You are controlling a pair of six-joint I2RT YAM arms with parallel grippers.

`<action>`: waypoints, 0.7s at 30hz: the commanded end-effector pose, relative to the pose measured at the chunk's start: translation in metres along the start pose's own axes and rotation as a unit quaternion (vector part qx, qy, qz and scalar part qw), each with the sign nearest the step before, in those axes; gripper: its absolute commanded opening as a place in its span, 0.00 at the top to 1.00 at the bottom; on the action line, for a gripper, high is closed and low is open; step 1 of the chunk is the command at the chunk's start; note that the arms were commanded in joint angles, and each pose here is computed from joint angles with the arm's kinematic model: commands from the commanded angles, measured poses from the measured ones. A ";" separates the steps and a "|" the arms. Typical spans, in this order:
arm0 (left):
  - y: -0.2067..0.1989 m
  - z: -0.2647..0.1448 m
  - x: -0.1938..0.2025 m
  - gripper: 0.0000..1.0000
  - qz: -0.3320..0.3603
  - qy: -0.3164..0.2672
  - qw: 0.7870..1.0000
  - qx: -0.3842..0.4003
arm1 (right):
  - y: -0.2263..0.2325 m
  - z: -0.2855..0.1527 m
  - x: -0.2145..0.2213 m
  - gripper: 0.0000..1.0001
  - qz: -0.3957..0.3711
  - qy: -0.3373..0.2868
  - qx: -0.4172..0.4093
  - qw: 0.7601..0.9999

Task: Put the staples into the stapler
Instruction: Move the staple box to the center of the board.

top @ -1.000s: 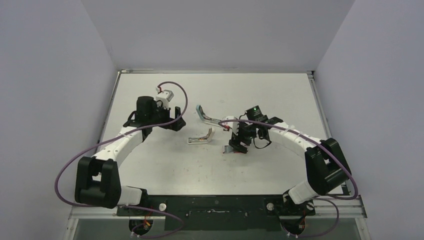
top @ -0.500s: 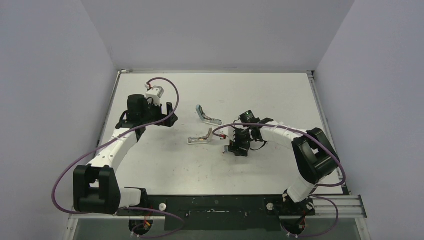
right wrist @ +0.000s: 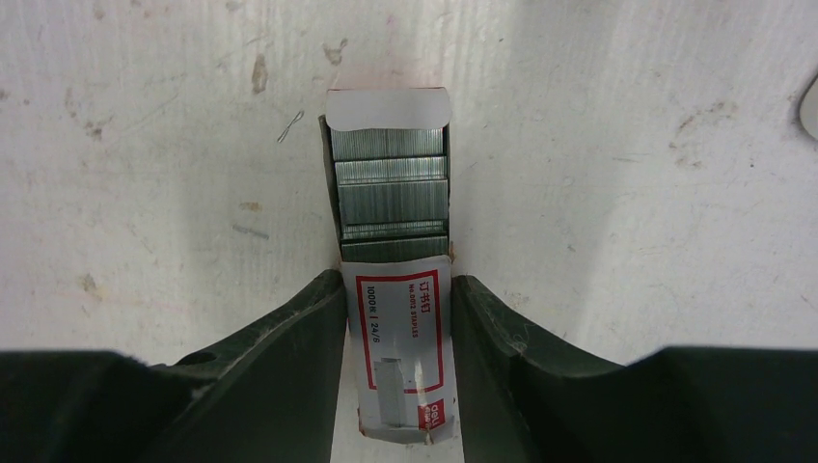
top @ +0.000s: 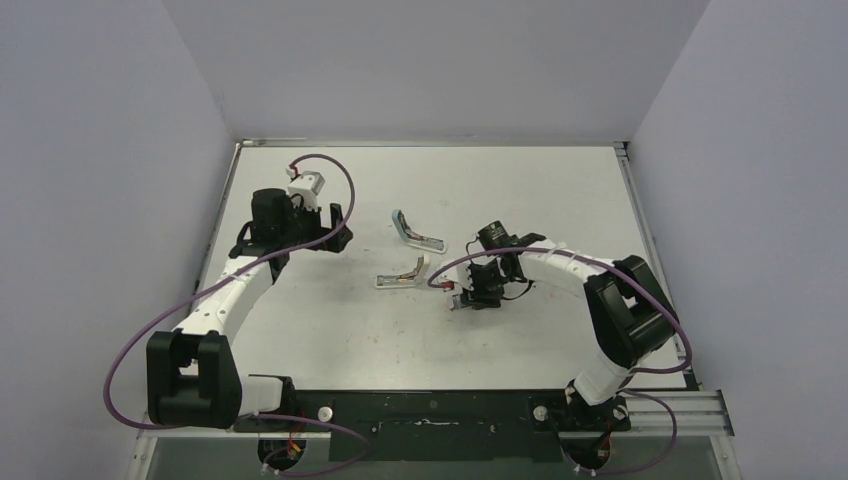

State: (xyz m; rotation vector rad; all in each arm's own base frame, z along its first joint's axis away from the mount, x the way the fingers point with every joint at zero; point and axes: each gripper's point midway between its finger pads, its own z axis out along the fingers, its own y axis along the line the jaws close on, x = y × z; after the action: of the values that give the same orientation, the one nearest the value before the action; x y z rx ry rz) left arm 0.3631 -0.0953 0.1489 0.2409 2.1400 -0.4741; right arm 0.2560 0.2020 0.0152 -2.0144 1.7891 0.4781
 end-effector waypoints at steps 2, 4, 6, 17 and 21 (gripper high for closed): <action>0.006 -0.010 -0.041 0.04 0.038 -0.051 0.998 -0.019 | 0.009 -0.017 0.024 0.81 -0.051 0.040 -0.050 0.997; 0.008 -0.012 -0.042 0.03 0.040 -0.051 0.998 -0.024 | 0.014 -0.026 0.034 0.81 -0.054 0.045 -0.070 0.995; 0.011 -0.012 -0.040 0.03 0.056 -0.047 0.997 -0.028 | 0.018 -0.034 0.045 0.81 -0.060 0.053 -0.087 0.993; 0.029 -0.016 -0.044 0.04 0.047 -0.051 0.996 -0.054 | -0.011 -0.062 0.060 0.35 -0.037 0.056 -0.034 0.997; 0.032 -0.022 -0.056 0.04 0.047 -0.061 0.995 -0.067 | -0.026 -0.081 0.035 0.22 -0.014 0.016 0.034 0.999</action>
State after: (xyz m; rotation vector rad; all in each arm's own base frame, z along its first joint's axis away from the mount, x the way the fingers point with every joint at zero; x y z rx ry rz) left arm 0.3744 -0.0655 0.1554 0.2332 2.1249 -0.3394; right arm 0.2603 0.1147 0.0232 -2.1922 1.8450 0.4547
